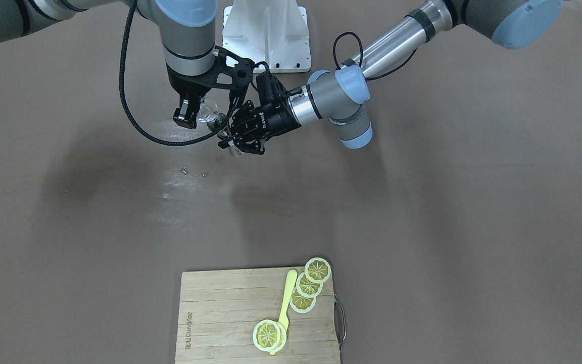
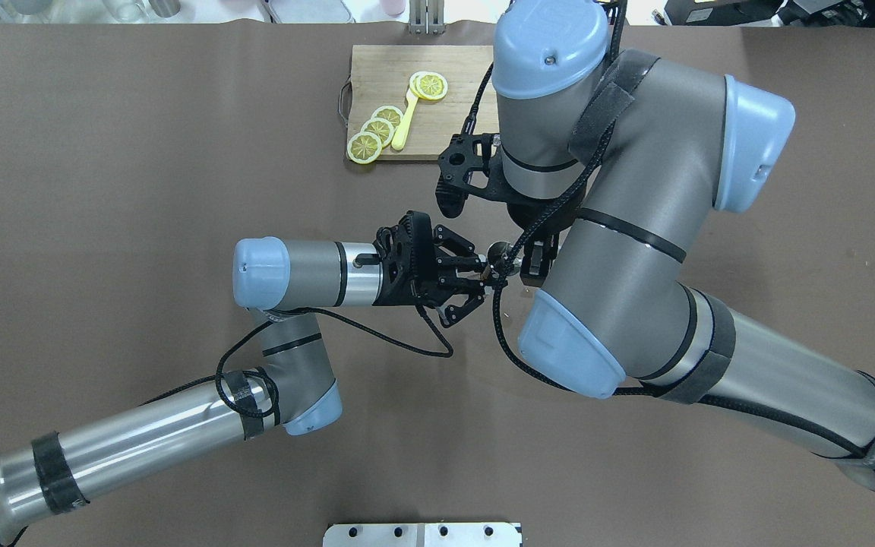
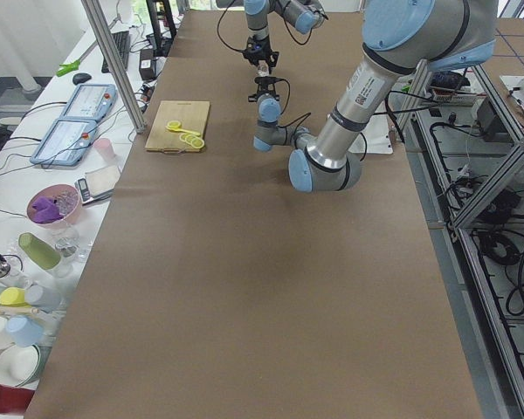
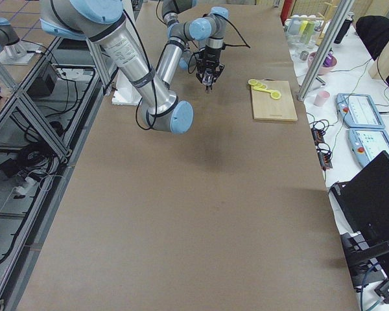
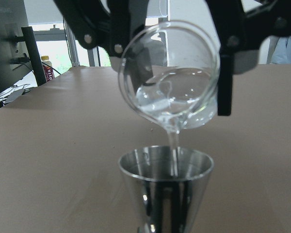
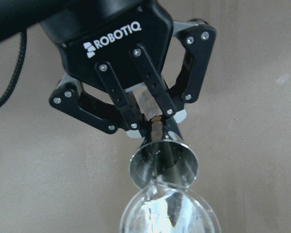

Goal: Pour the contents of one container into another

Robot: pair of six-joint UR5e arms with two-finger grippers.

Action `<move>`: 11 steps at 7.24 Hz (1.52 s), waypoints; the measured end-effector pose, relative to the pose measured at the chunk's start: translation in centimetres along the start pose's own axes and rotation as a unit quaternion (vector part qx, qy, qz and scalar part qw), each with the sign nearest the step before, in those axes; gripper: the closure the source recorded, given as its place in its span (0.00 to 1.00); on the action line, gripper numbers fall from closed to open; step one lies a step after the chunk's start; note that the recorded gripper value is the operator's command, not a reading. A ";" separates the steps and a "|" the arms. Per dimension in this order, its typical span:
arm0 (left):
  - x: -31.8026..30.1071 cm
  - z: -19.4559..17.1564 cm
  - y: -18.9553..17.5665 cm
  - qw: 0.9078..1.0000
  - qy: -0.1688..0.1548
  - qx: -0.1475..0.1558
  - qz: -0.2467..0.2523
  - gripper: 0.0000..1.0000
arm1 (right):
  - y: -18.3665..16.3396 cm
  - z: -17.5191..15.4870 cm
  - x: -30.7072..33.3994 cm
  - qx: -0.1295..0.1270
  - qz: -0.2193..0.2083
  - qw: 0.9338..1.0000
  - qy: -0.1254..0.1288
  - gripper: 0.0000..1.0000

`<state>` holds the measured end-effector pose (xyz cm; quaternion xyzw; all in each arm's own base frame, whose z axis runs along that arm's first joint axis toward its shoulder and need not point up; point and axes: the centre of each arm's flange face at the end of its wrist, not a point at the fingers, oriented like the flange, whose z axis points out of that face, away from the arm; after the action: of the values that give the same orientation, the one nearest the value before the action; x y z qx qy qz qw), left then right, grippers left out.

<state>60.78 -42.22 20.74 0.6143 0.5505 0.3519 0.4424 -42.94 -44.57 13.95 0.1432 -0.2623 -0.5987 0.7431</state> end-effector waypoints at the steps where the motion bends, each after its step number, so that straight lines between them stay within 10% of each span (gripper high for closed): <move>1: 0.0 0.0 0.0 1.000 0.000 0.000 0.000 1.00 | 0.0 -0.1 0.0 0.000 0.000 1.000 0.001 1.00; 11: 0.0 -0.2 0.1 1.000 0.000 0.001 0.000 1.00 | 7.1 -0.2 -0.1 0.137 -0.018 0.990 0.035 1.00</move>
<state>60.60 -42.19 20.95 0.6148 0.5511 0.3510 0.4418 -37.06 -42.79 17.45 0.2693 -0.3134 -0.5651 0.7141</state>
